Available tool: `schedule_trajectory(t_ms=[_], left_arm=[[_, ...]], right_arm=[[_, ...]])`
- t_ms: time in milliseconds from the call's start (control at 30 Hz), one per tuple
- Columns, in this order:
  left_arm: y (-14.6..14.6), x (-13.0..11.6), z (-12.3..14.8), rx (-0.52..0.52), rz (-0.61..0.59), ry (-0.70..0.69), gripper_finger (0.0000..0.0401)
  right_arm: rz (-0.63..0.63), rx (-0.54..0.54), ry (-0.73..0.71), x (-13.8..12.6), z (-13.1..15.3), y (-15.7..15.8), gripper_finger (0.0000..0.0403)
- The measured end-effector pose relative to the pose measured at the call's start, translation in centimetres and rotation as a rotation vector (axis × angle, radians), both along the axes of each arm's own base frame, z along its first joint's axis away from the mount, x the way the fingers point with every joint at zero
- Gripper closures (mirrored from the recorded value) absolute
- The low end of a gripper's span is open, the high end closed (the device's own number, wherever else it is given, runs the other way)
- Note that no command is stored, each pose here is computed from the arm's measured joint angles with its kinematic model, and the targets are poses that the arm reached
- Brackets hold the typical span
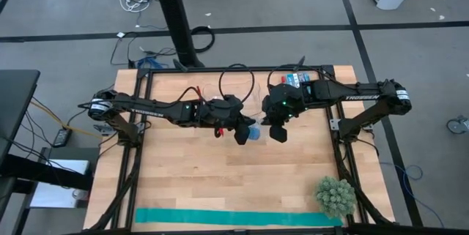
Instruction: Roll bandage
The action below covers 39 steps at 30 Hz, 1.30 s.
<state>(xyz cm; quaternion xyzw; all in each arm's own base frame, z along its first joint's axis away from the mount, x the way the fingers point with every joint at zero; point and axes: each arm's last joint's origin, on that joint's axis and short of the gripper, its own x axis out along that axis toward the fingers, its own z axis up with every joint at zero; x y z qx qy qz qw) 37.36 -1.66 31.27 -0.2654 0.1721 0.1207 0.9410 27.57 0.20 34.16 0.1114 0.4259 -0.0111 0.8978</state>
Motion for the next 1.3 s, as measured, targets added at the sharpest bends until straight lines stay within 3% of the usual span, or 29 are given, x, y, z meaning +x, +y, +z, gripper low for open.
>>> schedule_trajectory(t_ms=[500, 1100, 1300], left_arm=[[0.2, -0.9, 0.9, 0.044, 0.047, 0.005, 0.0400], [0.5, -2.3, 2.2, 0.086, 0.097, 0.018, 0.0400], [0.5, -2.4, 2.2, 0.087, 0.100, 0.016, 0.0400]], right_arm=[[-0.007, 0.120, 0.166, -1.4, -0.8, 0.3, 0.0403], [-0.005, 0.129, 0.212, -1.7, -1.1, 0.3, 0.0402], [-0.001, 0.129, 0.157, -1.3, -0.8, 0.3, 0.0358]])
